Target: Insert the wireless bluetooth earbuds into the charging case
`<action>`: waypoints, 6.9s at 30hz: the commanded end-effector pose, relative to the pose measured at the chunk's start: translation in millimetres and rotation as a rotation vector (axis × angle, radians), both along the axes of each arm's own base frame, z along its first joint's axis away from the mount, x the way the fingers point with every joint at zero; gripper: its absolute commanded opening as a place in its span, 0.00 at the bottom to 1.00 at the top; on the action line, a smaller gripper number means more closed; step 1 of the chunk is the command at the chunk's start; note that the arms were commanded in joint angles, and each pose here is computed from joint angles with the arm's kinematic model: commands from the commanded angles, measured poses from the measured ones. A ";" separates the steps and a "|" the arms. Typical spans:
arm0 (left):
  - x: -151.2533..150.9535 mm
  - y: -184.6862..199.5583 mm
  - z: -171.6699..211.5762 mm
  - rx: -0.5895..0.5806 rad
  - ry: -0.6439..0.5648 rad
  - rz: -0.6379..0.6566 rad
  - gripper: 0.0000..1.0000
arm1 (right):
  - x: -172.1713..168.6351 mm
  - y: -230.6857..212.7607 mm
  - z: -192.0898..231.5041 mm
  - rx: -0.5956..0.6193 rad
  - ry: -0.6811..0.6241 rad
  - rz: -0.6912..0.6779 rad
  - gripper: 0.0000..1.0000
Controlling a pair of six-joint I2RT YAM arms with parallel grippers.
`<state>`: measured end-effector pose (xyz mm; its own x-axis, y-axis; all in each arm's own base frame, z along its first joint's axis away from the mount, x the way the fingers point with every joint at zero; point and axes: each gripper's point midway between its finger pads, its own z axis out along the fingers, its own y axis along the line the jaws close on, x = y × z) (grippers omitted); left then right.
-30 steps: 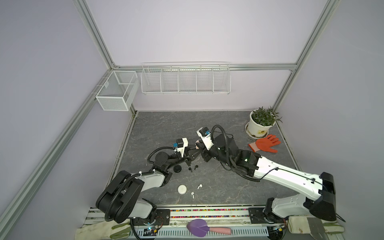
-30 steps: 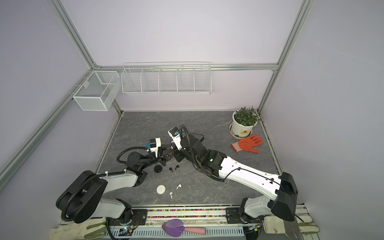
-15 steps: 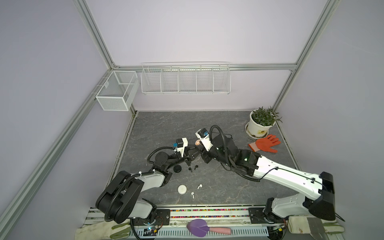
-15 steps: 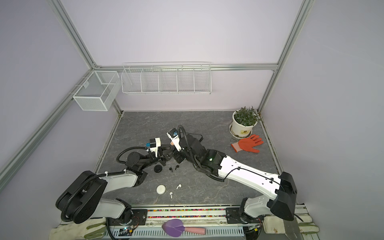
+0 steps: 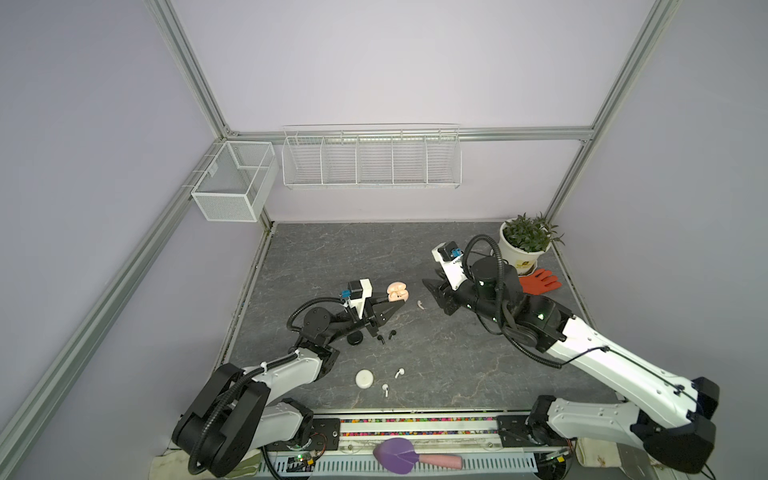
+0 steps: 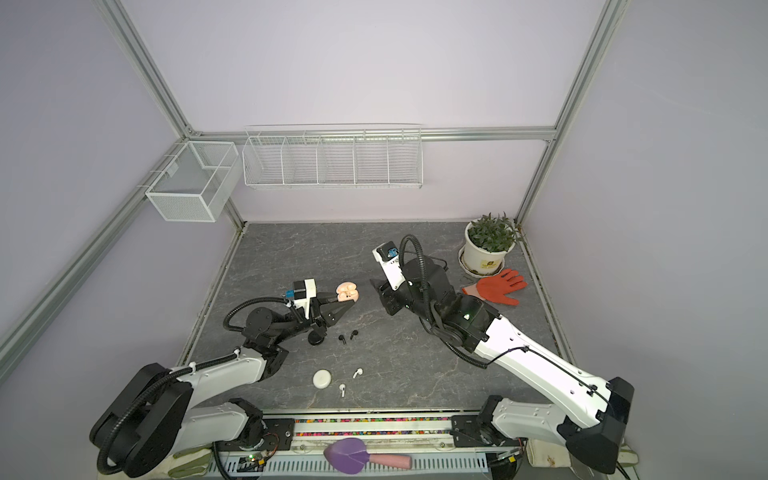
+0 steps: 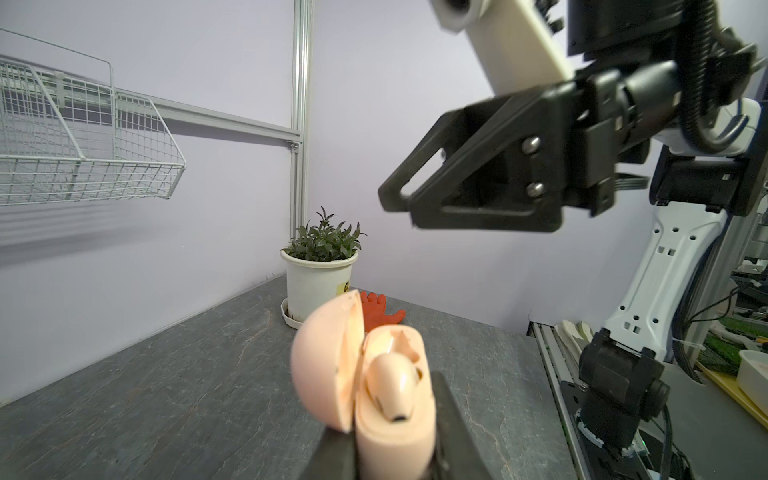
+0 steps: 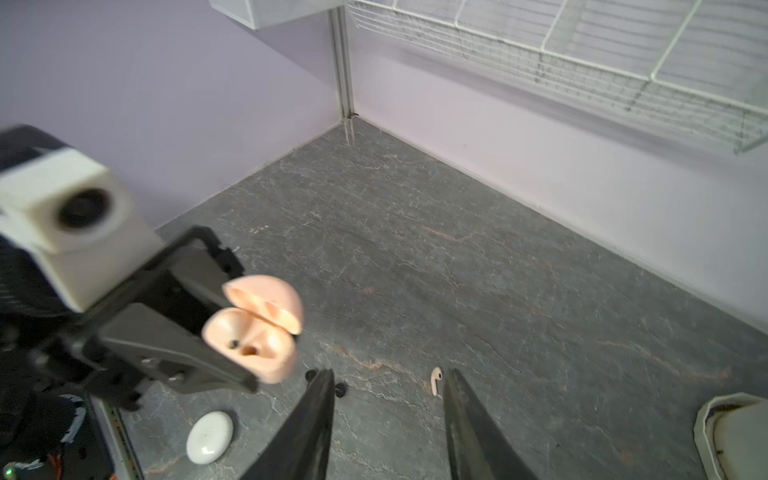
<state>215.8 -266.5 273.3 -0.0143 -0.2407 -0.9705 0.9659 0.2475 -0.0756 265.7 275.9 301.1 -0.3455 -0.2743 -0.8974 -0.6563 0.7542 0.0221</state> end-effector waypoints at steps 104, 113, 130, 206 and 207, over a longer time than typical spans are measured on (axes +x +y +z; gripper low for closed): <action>2.5 19.9 -46.2 0.084 0.186 0.133 0.00 | 51.1 -12.8 -289.0 -0.406 0.725 -0.438 0.21; -0.8 21.3 -44.9 0.082 0.178 0.130 0.00 | 43.5 -7.0 -297.6 -0.434 0.746 -0.430 0.30; -5.7 24.5 -57.7 0.083 0.198 0.129 0.00 | 55.0 -9.6 -301.6 -0.479 0.726 -0.435 0.26; -2.2 22.0 -62.6 0.095 0.214 0.127 0.00 | 57.3 -12.7 -292.2 -0.425 0.744 -0.429 0.20; -2.4 22.1 -62.5 0.094 0.214 0.127 0.00 | 56.0 -12.9 -292.4 -0.429 0.748 -0.428 0.21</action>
